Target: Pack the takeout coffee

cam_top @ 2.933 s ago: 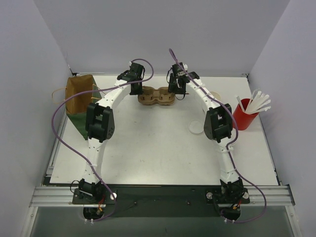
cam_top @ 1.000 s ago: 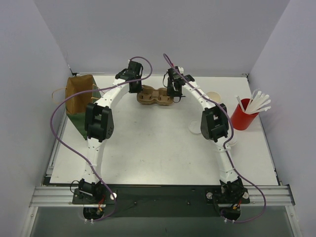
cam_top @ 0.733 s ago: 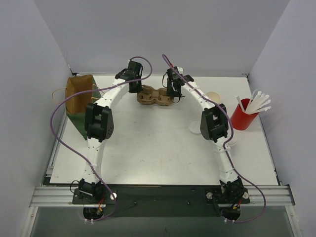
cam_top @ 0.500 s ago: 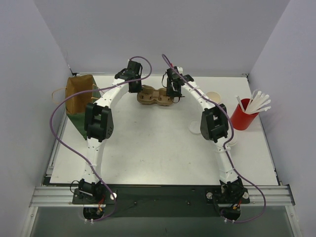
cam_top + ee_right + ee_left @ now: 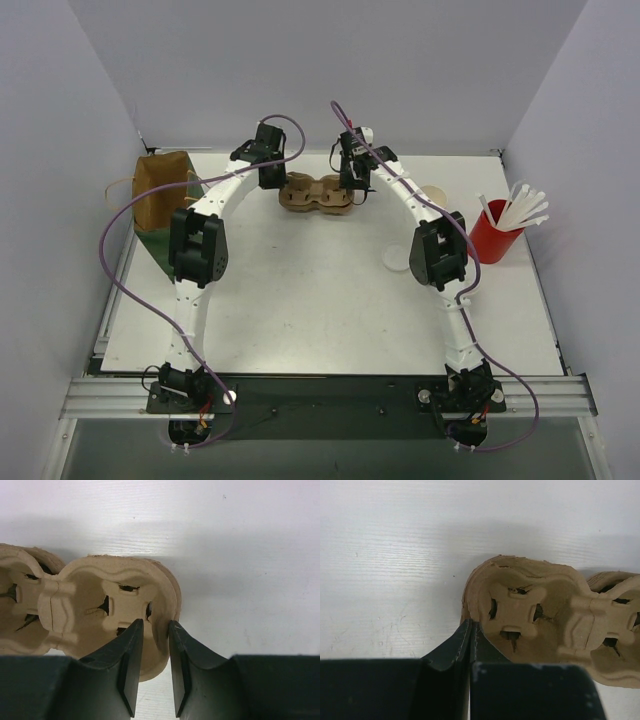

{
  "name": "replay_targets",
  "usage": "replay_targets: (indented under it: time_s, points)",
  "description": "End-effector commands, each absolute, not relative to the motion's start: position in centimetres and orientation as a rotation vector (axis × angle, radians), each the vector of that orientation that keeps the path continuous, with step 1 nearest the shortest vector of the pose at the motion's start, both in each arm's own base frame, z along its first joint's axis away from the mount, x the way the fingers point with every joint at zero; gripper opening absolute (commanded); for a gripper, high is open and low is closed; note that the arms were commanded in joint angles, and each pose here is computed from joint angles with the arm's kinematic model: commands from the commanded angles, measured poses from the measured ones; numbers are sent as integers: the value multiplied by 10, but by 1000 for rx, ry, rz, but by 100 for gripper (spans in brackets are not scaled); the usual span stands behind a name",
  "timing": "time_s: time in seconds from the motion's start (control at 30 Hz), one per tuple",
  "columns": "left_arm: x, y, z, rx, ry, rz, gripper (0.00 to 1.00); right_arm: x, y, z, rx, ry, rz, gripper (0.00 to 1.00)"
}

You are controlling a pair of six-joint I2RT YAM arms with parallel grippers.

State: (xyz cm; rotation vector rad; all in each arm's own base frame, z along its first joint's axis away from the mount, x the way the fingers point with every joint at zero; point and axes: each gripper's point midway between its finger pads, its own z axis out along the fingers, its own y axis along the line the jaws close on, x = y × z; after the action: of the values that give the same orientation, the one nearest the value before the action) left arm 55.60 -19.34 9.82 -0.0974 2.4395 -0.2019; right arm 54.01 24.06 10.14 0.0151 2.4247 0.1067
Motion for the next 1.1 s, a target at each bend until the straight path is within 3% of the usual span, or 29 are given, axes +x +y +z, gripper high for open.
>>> replay_targets:
  time_s: [0.0, 0.23, 0.6, 0.8, 1.07]
  points:
    - [563, -201, 147, -98, 2327, -283, 0, 533, 244, 139, 10, 2374, 122, 20]
    - [560, -201, 166, -96, 2300, -303, 0, 530, 241, 150, 24, 2361, 119, 13]
    - [535, -204, 188, -99, 2300, -334, 0, 507, 233, 177, 53, 2345, 131, 12]
    - [497, -208, 193, -110, 2320, -372, 0, 472, 222, 172, 83, 2395, 130, 9]
    - [415, -219, 156, -83, 2402, -397, 0, 399, 201, 149, 137, 2482, 122, 8]
